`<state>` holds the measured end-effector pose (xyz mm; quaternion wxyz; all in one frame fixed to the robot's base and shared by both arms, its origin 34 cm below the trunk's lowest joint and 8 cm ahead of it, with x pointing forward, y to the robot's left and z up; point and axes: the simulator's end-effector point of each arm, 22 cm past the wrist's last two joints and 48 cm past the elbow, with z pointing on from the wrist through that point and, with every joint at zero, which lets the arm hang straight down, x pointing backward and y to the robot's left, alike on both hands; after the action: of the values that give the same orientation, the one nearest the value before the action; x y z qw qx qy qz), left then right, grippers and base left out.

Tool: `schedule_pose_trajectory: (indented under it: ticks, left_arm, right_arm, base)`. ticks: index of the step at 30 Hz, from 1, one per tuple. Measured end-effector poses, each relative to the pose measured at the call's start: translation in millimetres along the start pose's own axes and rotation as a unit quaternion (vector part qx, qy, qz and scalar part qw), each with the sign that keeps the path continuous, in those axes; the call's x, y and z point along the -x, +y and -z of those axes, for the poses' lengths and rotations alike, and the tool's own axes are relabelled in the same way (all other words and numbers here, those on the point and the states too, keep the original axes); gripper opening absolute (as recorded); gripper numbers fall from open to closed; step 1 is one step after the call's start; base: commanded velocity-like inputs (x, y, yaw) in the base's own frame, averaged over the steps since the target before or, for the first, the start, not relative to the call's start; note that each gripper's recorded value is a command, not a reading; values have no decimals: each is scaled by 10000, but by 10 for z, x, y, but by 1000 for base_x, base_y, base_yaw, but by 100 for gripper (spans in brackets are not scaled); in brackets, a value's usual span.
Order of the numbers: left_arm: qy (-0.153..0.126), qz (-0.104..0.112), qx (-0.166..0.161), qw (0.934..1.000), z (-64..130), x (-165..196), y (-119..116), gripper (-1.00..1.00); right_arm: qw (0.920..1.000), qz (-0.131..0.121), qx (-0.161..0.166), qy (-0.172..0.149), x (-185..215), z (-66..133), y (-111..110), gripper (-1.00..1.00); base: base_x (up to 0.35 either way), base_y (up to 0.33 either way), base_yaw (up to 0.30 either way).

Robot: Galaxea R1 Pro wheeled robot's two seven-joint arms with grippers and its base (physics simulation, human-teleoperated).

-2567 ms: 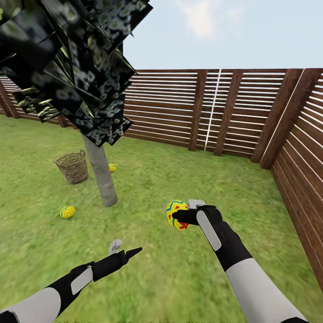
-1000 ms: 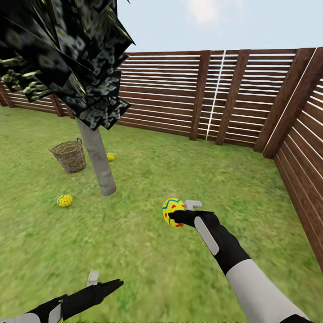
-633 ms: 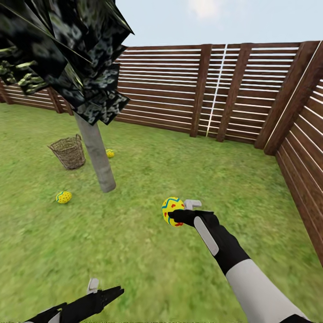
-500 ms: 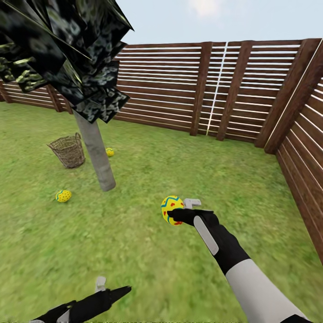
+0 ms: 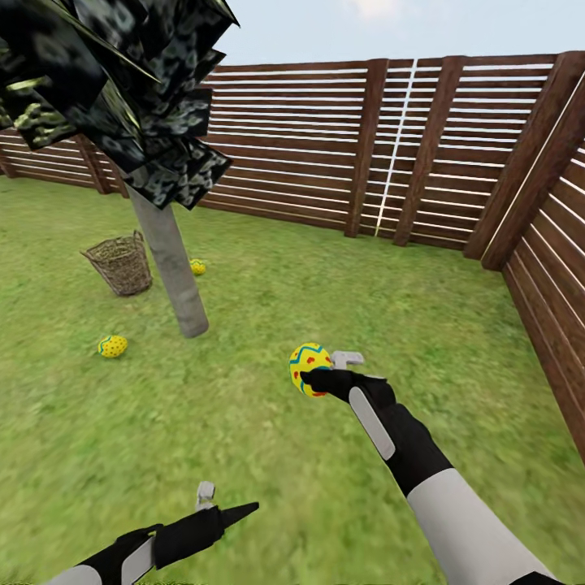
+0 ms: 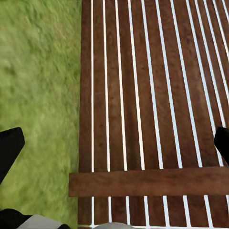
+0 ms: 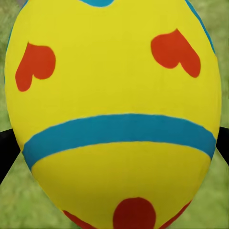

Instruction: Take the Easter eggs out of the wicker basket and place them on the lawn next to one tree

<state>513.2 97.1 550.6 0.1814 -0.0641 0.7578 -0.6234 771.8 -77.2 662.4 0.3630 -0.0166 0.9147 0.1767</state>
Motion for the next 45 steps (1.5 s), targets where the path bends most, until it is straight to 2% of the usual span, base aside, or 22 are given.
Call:
schedule_pose_trajectory:
  ticks: [33, 37, 38, 40, 41, 45]
  left_arm:
    - [77, 246, -71, 9996, -213, -415, 714, 100]
    - [63, 197, -95, 9997, -269, -469, 791, 100]
    - [63, 199, -94, 9997, -270, -480, 816, 100]
    - [65, 211, -86, 9997, -272, -504, 867, 100]
    - [67, 218, -83, 9997, -274, -515, 893, 100]
    - [72, 245, -82, 9996, -280, -563, 989, 100]
  right_arm:
    - [9996, -72, -56, 258, -789, -572, -320, -100]
    - [9997, -66, 5, 217, -800, -599, -311, -100]
    - [9997, -43, 45, 241, -793, -585, -282, -100]
    - [9980, 66, 136, 612, -894, -518, -206, -100]
    - [9974, 110, 166, 688, -908, -493, -183, -100]
    - [9968, 149, 186, 763, -1000, -531, -191, -100]
  base:
    - [0, 0, 0]
    - [0, 0, 0]
    - [0, 0, 12]
    - [0, 0, 50]
    - [0, 0, 62]
    - [0, 0, 66]
